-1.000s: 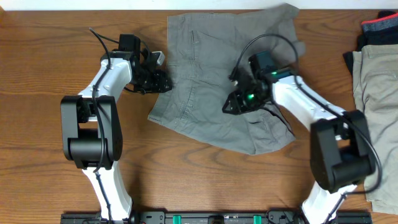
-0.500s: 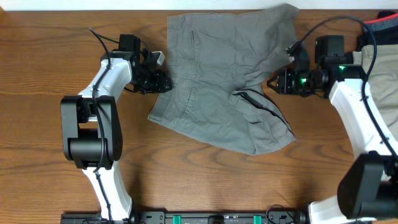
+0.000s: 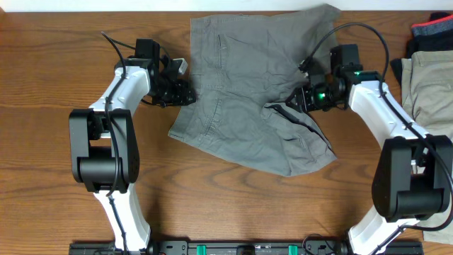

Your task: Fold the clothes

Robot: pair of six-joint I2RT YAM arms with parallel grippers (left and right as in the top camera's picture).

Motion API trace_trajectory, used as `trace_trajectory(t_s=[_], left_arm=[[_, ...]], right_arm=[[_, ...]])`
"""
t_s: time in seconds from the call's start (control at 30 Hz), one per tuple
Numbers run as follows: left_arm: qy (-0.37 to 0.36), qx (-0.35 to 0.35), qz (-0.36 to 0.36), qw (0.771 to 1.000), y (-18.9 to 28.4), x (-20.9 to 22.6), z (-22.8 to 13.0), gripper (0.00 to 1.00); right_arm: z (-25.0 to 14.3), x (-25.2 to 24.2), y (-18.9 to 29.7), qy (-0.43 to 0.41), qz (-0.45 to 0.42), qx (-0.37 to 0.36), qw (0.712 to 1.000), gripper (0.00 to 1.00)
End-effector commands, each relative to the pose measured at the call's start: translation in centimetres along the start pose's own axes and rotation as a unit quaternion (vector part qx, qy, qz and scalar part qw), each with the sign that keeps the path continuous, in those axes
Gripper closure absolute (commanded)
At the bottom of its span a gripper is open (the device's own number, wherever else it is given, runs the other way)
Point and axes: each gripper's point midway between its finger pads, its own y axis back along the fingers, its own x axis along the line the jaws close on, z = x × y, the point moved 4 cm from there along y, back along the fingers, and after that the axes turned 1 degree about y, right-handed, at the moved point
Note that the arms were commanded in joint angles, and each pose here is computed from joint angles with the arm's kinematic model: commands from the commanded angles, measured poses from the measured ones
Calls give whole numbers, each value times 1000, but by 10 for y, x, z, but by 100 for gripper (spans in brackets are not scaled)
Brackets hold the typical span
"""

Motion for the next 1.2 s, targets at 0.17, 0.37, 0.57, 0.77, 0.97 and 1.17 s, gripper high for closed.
trace_trajectory(t_s=[0.17,0.37,0.57,0.77,0.97,1.17], left_arm=[[8,5,6,1000,-1,4,-4,52],[12,11,6,1000,-1,4,-6,52],[24,35,5,999,-1,3,-17,52],[25,38,5,999,-1,3,-18,52],[18,39,5,999,-1,3,-18,52],[14,40,5,999,-1,3,-19,51]], right_arm=[[-3,14,-10,71,4,16,997,64],[-3,19,-14,98,-7,21,995,75],[3,-9,-7,10,-86,6,996,99],[2,-52,20,-120,-113,-28,986,99],[-7,-88,42,-212,-134,-47,967,99],[-27,-126,64,-309,-196,-51,929,99]])
